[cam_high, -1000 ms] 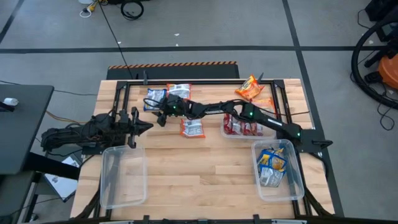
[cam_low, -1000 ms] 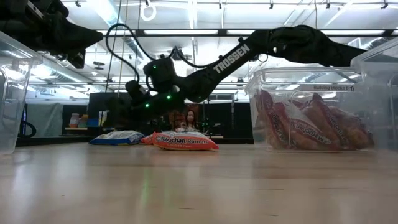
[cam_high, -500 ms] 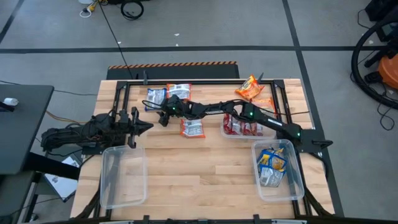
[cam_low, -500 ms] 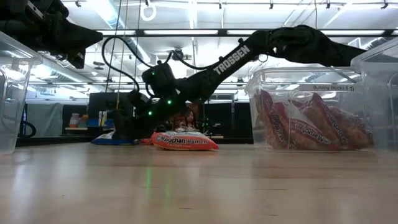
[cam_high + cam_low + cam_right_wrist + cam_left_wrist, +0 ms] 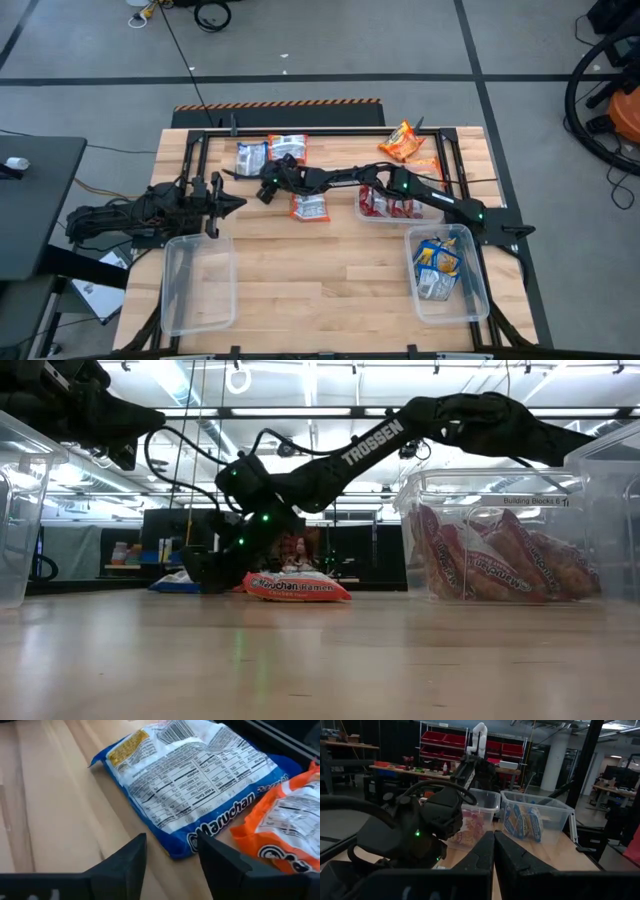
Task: Sort Maruchan noodles
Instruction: Put the blue noodle pack into the bottom right container
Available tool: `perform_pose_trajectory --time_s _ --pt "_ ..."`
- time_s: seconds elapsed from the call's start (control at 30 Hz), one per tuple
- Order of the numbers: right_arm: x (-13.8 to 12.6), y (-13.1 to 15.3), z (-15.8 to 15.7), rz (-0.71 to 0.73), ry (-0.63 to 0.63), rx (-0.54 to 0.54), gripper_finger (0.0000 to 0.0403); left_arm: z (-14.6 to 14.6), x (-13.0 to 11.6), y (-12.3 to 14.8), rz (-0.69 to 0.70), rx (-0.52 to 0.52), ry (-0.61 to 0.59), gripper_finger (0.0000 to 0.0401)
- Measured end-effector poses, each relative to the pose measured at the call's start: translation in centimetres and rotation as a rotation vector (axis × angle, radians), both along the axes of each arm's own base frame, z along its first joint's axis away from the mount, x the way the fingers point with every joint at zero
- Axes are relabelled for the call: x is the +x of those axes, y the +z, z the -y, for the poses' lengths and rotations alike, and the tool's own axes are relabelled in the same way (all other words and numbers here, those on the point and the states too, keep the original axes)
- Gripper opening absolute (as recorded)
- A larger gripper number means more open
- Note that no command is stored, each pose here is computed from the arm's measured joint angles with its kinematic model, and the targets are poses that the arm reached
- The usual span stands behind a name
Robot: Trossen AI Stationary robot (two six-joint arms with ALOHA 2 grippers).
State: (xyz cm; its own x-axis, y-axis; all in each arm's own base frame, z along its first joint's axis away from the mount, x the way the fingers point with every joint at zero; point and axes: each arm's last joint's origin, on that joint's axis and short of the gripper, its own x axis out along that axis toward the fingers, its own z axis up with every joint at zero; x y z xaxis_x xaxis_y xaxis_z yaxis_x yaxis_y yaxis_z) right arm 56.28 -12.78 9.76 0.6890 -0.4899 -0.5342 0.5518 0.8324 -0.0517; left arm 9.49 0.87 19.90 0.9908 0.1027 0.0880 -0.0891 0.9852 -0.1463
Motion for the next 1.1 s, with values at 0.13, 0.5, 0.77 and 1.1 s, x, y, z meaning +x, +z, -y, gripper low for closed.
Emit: perform_pose_trajectory --time_s 0.13,0.5,0.77,1.1 --pt "0.0 0.0 0.0 0.004 -0.002 0.011 0.0132 0.0 0.0 0.0 0.0 0.0 0.0 0.0014" --pt "0.0 0.5 -0.4 0.005 0.033 0.056 0.0023 0.0 0.0 0.0 0.0 0.0 0.0 0.0014" --pt "-0.9 6.3 -1.6 0.003 0.053 0.069 0.0009 0.0 0.0 0.0 0.0 0.0 0.0 0.0014" --pt "-3.8 15.9 -2.6 0.04 0.06 0.059 0.001 0.0 0.0 0.0 -0.001 0.0 0.0 0.0014"
